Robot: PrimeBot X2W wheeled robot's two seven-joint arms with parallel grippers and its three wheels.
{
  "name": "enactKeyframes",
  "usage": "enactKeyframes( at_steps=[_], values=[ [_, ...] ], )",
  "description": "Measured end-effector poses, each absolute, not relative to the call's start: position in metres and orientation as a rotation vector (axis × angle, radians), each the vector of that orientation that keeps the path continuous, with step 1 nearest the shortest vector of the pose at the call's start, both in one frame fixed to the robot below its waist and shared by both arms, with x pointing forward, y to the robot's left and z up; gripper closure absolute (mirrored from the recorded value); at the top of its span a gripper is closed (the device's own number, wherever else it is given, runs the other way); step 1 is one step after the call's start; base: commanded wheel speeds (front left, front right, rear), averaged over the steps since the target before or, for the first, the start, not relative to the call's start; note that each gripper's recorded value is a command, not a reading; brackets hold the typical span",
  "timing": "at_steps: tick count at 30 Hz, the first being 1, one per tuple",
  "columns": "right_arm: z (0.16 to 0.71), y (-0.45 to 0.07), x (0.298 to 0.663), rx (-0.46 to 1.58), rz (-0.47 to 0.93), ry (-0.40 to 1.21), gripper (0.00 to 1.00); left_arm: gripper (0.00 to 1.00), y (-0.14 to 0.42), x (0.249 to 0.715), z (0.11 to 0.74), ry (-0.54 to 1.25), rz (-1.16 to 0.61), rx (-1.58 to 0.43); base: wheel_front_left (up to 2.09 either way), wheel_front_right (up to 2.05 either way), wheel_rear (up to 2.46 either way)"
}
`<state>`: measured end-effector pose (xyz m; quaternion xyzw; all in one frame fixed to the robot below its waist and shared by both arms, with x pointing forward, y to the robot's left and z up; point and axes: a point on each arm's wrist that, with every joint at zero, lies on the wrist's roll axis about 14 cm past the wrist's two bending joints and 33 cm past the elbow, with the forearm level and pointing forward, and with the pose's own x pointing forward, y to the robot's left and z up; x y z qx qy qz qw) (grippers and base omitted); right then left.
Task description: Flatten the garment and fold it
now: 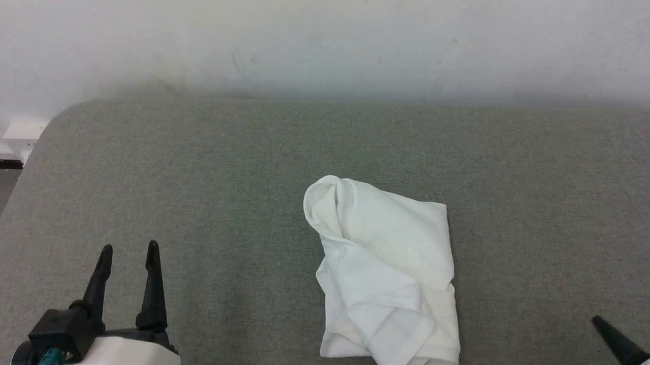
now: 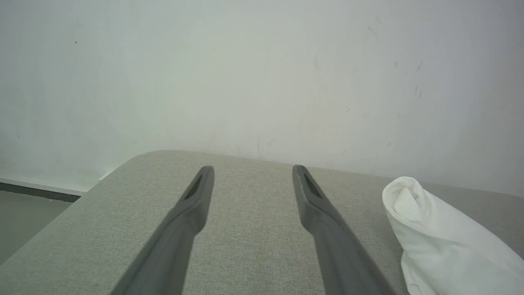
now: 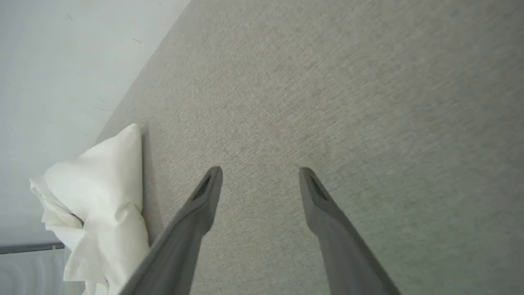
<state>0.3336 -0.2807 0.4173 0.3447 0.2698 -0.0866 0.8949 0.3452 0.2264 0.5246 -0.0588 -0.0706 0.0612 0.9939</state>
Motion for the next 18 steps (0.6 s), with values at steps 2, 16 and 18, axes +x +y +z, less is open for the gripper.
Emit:
enactKeyframes(
  at_steps=[2, 16, 18],
  values=[
    [0.404, -0.254, 0.335, 0.843, -0.121, 0.655, 0.00, 0.00, 0.228, 0.343, 0.523, -0.137, 0.129, -0.114, 0.00, 0.00, 0.00],
    [0.404, -0.084, 0.379, 1.042, 0.336, 0.932, 0.00, 0.00, 0.231, 0.341, 0.519, -0.127, 0.143, -0.132, 0.00, 0.00, 0.00],
    [0.402, -0.070, 0.380, 1.004, 0.362, 0.950, 0.57, 0.00, 0.234, 0.339, 0.519, -0.127, 0.155, -0.133, 0.00, 0.00, 0.00]
  ],
)
